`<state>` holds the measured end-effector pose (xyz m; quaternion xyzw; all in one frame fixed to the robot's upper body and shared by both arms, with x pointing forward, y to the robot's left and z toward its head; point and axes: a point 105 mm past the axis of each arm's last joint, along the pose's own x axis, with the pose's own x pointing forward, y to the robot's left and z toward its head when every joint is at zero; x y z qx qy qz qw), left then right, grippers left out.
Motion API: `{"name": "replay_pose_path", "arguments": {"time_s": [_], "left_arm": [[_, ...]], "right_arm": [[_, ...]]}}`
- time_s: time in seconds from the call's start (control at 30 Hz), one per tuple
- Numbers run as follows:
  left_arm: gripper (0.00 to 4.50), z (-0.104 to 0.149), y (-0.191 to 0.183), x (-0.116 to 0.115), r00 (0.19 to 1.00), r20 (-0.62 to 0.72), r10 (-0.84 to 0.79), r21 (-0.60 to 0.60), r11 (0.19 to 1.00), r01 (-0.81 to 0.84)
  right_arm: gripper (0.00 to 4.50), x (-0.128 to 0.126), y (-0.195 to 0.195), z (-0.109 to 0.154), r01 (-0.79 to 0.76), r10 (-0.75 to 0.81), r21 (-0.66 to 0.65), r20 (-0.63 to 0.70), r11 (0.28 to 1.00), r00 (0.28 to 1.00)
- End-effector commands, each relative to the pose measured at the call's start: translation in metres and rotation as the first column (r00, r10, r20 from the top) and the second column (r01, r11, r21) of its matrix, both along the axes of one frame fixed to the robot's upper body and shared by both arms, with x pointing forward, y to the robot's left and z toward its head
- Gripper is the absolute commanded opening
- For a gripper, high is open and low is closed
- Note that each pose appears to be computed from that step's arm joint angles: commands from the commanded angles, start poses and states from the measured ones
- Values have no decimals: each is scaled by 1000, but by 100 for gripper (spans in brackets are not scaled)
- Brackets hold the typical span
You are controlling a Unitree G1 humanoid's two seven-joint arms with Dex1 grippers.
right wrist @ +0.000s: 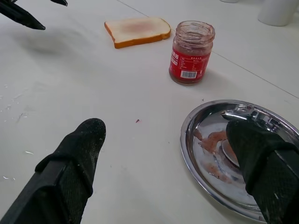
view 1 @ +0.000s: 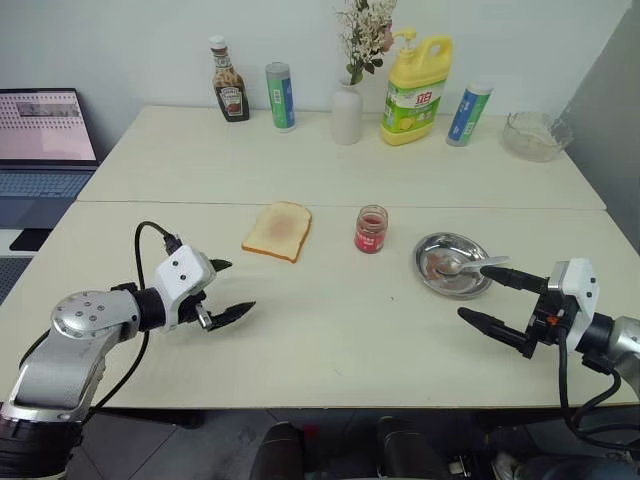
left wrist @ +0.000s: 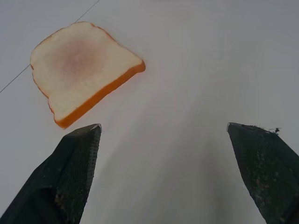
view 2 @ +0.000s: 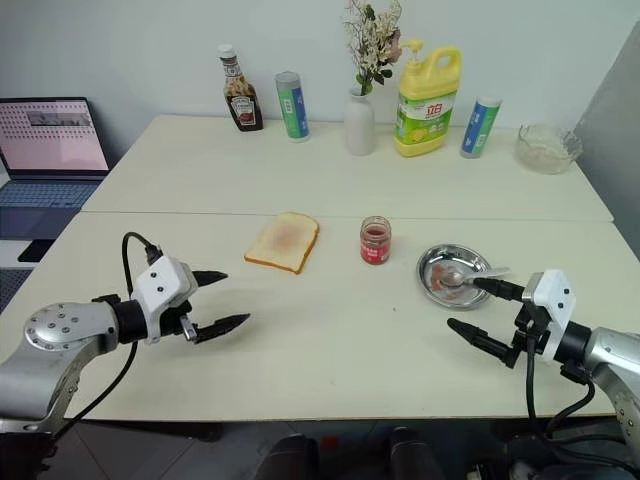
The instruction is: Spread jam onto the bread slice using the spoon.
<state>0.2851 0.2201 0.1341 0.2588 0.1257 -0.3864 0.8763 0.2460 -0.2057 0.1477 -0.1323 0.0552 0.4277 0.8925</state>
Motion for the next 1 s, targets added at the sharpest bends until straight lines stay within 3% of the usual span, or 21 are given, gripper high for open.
{"name": "replay_pose_path", "arguments": {"time_s": [0.03, 0.5, 1.0], "left_arm": [[450, 7, -4, 3, 1000, 23, -14, -31, 999, 15], [450, 8, -3, 3, 999, 50, 4, -34, 999, -2], [450, 14, 15, 24, 981, 99, 168, -156, 976, -151]], "right_arm": [[448, 1, 1, 11, -14, 14, -5, 58, 1000, 998], [448, 0, 6, 9, -43, 42, 18, 30, 999, 999], [448, -3, 17, 7, -103, 103, 14, 4, 995, 995]]}}
